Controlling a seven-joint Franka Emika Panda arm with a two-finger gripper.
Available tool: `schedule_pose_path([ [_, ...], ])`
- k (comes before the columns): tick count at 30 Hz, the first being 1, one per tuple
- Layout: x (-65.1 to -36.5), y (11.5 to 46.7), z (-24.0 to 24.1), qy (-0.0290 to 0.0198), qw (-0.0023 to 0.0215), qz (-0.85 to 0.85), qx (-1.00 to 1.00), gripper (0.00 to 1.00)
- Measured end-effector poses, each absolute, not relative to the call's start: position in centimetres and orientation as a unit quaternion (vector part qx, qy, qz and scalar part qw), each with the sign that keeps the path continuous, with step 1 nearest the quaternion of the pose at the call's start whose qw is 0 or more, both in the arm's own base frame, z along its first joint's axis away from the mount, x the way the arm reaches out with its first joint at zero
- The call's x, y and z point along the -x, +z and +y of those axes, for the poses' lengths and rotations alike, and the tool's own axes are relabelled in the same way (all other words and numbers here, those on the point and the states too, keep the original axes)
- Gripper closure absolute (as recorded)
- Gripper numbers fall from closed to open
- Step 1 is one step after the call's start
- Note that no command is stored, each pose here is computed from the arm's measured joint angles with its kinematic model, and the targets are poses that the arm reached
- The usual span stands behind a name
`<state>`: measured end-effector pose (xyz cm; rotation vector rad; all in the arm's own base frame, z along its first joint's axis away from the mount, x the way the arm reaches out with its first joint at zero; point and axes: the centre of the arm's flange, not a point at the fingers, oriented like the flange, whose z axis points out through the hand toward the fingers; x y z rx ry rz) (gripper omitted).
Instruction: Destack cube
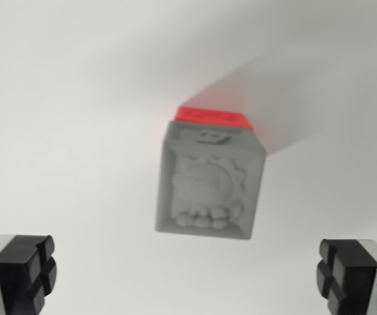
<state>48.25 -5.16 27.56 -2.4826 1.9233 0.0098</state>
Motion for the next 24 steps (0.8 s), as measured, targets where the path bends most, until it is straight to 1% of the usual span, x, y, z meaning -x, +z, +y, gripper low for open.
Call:
schedule_pose_path([
  [2,-47.8,27.1,-5.3,0.0026,0.0004,0.620,0.784,0.00],
  [4,-47.3,26.4,-5.4,0.0028,-0.0002,0.628,0.779,0.00],
  [7,-47.3,25.6,-5.5,0.0010,0.0003,0.629,0.777,0.00],
  [11,-47.3,23.3,-5.5,0.0029,-0.0024,0.630,0.777,0.00],
  [12,-47.3,22.8,-5.5,0.0028,-0.0027,0.630,0.777,0.00],
  [18,-47.3,20.8,-5.5,0.0015,-0.0024,0.631,0.776,0.00],
  [24,-47.2,18.7,-5.5,0.0020,-0.0030,0.631,0.776,0.00],
])
